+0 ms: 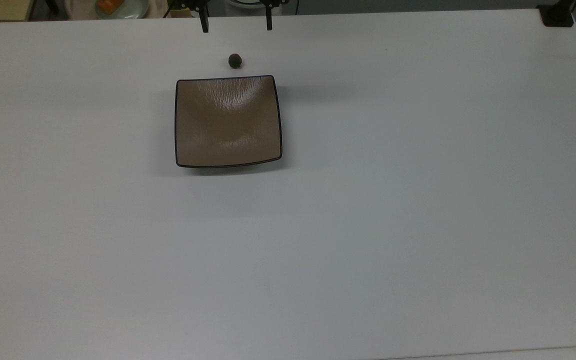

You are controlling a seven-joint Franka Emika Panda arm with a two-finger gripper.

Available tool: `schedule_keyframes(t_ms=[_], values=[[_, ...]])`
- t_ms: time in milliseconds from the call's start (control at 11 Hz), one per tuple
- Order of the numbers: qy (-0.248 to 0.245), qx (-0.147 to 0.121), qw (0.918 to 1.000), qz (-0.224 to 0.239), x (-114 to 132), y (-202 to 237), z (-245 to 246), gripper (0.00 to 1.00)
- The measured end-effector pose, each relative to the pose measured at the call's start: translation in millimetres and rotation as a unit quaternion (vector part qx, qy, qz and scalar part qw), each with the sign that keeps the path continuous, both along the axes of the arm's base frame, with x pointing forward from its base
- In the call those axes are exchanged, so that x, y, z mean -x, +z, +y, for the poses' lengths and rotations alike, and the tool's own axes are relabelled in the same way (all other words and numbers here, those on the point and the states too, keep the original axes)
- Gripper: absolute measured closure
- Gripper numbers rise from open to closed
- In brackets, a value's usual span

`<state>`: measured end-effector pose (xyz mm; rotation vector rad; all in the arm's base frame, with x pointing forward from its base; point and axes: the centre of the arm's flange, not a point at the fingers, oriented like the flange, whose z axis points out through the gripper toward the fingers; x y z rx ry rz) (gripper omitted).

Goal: Strawberries on a ceramic plate
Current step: 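Move the open gripper toward the red strawberry beside the plate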

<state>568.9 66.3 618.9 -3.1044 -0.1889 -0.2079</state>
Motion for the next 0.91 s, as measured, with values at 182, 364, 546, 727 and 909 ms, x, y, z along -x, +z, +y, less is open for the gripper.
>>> schedule_keyframes(t_ms=[182, 364, 546, 727, 909], values=[[0.0, 0.001, 1.0, 0.005, 0, -5, 0, 0.0], [0.001, 0.002, 0.9999, 0.013, 1, -13, 0, 0.0], [0.027, 0.006, 0.9991, 0.032, 4, -27, 2, 0.0], [0.125, 0.015, 0.9889, 0.08, 15, -40, 1, 0.0], [0.226, 0.014, 0.966, 0.125, 30, -49, -4, 0.0]])
